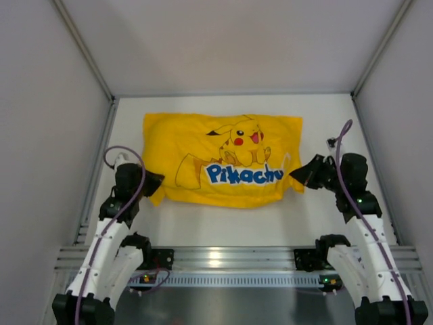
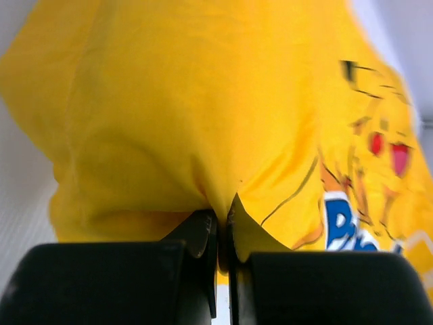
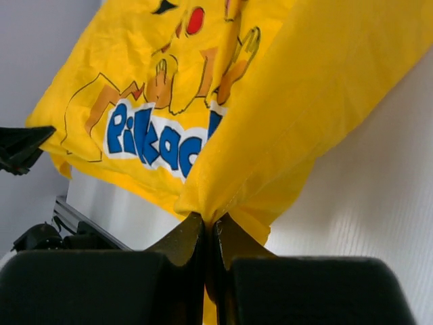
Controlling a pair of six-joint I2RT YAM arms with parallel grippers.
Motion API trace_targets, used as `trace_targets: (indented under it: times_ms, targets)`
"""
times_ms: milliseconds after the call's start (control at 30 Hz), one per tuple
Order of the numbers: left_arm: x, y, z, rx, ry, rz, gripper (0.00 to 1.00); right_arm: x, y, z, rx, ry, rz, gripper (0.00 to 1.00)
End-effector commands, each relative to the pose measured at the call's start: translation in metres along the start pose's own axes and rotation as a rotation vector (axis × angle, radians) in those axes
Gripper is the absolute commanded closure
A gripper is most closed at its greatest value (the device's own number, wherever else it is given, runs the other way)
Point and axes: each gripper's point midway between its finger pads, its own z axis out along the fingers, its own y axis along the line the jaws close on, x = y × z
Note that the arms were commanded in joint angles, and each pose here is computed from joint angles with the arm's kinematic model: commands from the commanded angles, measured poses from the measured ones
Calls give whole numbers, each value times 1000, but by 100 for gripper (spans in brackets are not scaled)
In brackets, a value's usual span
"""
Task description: Remove the pillowcase from the pillow
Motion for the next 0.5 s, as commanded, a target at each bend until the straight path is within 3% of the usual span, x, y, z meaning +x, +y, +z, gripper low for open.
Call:
trace_targets:
  times_ms: [0, 300, 467]
  targets:
    - [-51, -95, -82, 327, -126, 151, 100, -46, 57, -37, -119, -125, -137, 100]
    - [-99, -176, -247, 626, -306, 232, 100, -94, 169, -147, -265, -335, -326, 100]
    - [-96, -185, -284, 697, -312, 246, 100, -94, 200, -188, -304, -391, -368, 100]
